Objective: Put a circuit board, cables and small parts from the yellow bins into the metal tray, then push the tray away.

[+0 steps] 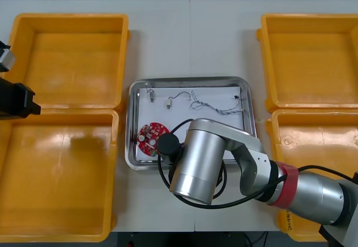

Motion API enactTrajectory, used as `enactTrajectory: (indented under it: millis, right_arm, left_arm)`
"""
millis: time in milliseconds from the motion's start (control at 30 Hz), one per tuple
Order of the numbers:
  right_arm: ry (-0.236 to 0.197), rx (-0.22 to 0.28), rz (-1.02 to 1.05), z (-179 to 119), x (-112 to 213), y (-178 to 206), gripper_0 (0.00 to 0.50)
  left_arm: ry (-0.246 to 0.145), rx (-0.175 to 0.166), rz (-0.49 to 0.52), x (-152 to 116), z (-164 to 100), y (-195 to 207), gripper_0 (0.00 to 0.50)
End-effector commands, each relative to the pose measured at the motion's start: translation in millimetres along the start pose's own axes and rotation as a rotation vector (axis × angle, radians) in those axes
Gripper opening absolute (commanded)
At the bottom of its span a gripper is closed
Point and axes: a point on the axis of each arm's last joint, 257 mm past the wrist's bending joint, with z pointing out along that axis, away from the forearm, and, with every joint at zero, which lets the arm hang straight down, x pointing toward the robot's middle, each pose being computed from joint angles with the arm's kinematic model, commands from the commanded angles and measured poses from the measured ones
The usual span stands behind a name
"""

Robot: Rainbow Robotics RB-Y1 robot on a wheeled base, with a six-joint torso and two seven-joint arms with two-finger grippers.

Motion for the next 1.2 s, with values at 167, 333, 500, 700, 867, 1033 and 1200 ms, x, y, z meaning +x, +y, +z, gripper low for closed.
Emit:
enactTrajectory:
  millis: [167, 333, 500, 700, 867, 1033, 1200]
  right_arm:
    - [-0.061, -0.009, 0.013, -19, -50, -4, 0.5]
    - [-0.059, 0.004, 0.013, -20, -62, -9, 0.5]
    - [-0.066, 0.004, 0.02, -19, -75, -10, 0.5]
    - [-0.069, -0.012, 0.051, -16, -89, -12, 0.5]
    - [-0.076, -0.014, 0.058, -14, -96, -14, 0.5]
    - [-0.069, -0.029, 0.076, -17, -99, -13, 0.5]
    - [-0.053, -0.036, 0.105, -16, -103, -16, 0.5]
  left_arm:
    - [-0.012, -0.059, 0.136, -1, -11, 17, 0.5]
    - [-0.012, -0.059, 0.136, -1, -11, 17, 0.5]
    - [-0.012, -0.059, 0.136, -1, -11, 17, 0.5]
    - [-0.012, -0.059, 0.136, -1, -11, 17, 0.5]
    - [-0.012, -0.059, 0.136, -1, -11, 17, 0.5]
    - [-0.012, -0.059, 0.136, -1, -11, 17, 0.5]
    - [-0.012, -0.059, 0.136, -1, -11, 17, 0.5]
